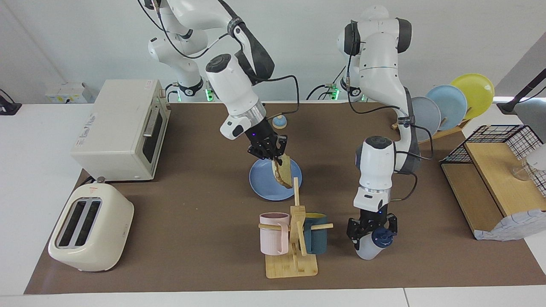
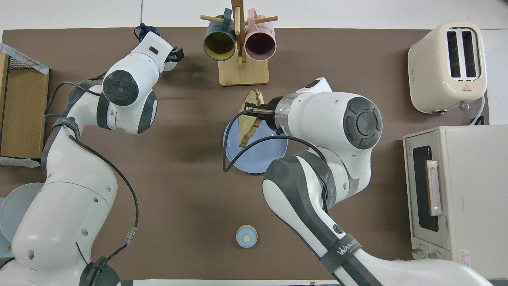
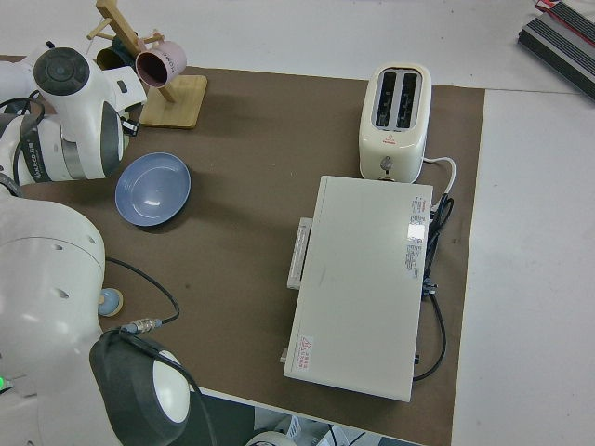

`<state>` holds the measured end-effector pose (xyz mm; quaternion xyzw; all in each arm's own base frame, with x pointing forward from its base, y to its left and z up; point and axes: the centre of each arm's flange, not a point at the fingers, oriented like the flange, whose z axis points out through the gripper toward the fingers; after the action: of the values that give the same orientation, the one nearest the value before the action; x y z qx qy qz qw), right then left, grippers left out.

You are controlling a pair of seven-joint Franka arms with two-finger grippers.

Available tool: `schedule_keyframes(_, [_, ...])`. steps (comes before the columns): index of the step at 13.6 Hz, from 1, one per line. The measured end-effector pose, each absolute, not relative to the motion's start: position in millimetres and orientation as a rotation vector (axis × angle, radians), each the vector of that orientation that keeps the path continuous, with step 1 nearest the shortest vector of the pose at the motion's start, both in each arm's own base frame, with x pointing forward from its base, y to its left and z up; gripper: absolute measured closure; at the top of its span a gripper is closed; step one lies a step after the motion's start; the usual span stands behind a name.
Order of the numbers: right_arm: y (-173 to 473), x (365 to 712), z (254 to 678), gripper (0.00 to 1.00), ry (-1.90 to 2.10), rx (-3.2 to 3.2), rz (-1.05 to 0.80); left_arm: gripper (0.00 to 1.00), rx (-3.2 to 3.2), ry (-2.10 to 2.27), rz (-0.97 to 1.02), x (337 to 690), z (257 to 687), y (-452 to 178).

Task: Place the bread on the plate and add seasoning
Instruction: 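Carry the bread slice with the right gripper over the blue plate, then lower the bread onto the plate and open the right gripper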

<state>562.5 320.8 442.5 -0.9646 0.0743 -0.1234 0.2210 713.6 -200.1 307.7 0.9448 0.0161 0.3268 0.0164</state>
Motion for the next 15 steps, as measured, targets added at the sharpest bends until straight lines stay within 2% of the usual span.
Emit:
schedule_keyframes(2, [316, 553, 423, 0.92, 0.221, -2.672, -0.363, 0.00, 2.935, 0.049, 1.020, 714, 309, -200])
schedule_keyframes(6, [319, 532, 407, 0.92, 0.210, -2.675, -0.390, 0.44, 2.937, -0.002, 1.042, 714, 310, -201])
schedule_keyframes(11, [305, 518, 390, 0.92, 0.249, -2.680, -0.394, 0.46, 2.942, -0.009, 1.049, 716, 311, -195])
schedule_keyframes(14, [290, 512, 377, 0.92, 0.378, -2.616, -0.384, 0.55, 2.946, 0.034, 1.060, 722, 312, -174])
schedule_keyframes(15, [285, 509, 372, 0.92, 0.367, -2.620, -0.389, 0.55, 2.947, 0.051, 1.065, 724, 313, -166])
